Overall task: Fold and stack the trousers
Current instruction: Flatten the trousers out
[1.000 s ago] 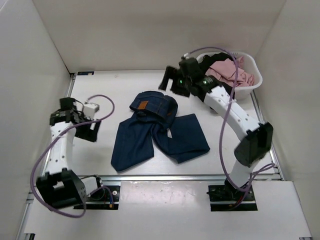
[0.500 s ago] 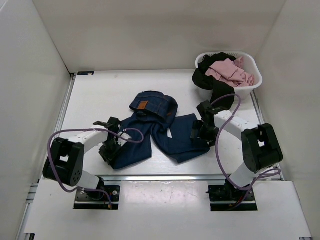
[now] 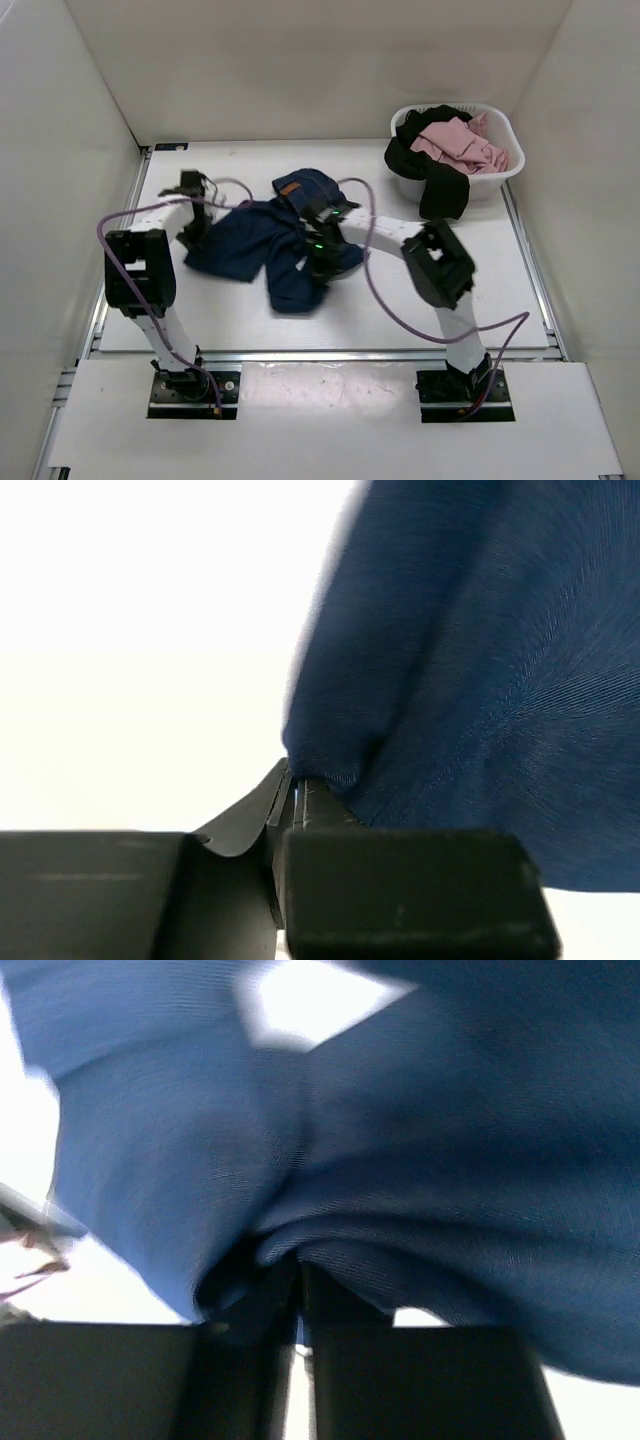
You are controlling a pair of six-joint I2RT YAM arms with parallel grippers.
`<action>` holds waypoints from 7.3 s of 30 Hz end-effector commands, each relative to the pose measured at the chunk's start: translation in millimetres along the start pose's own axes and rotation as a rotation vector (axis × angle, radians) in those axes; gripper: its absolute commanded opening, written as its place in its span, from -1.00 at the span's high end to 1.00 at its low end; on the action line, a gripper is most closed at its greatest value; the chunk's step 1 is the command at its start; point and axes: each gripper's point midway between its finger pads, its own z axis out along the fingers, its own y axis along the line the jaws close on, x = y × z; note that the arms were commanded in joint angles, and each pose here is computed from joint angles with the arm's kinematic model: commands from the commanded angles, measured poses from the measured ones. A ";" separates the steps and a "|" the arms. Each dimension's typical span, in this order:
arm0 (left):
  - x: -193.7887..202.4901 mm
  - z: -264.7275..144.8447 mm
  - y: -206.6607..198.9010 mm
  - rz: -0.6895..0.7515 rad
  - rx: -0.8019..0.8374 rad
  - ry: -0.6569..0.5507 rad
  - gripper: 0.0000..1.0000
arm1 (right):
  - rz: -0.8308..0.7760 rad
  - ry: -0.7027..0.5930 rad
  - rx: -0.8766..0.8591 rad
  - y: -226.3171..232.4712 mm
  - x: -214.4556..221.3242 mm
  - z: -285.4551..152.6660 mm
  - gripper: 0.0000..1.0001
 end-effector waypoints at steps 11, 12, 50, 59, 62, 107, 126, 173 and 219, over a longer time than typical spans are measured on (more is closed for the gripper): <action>-44.4 -106.2 70.4 -0.104 -0.154 -0.338 -0.67 | -0.105 -0.325 -0.299 87.3 -82.5 -106.7 -0.58; -41.4 -106.9 53.8 -0.065 -0.116 -0.340 -0.67 | -0.035 -0.382 -0.212 67.6 -95.2 -111.0 -0.61; 32.9 -105.8 106.7 -0.015 -0.428 -0.162 0.72 | 0.434 -0.750 -0.210 -19.0 -211.8 -208.1 1.00; 49.8 -152.2 139.0 0.207 -0.563 -0.123 0.72 | 0.785 -0.758 -0.247 -102.6 -77.4 -242.7 1.00; 61.5 -135.4 117.1 0.280 -0.525 -0.094 0.65 | 0.898 -0.663 -0.149 -132.6 -20.1 -207.1 0.93; 113.3 -13.8 58.6 -0.500 0.123 0.002 -0.95 | 0.933 -0.305 0.481 -246.4 -83.5 -52.3 0.65; 121.3 -20.1 11.3 -0.454 0.283 -0.032 0.72 | 0.615 -0.641 0.429 -149.8 -107.1 -174.6 1.00; 76.2 36.5 11.8 -0.399 0.321 0.081 0.31 | 0.666 -0.884 0.249 -133.7 6.1 -214.1 1.00; 200.8 -23.3 52.3 -0.398 -0.017 0.118 0.71 | 1.347 -0.824 0.257 -212.1 166.9 -145.1 -0.56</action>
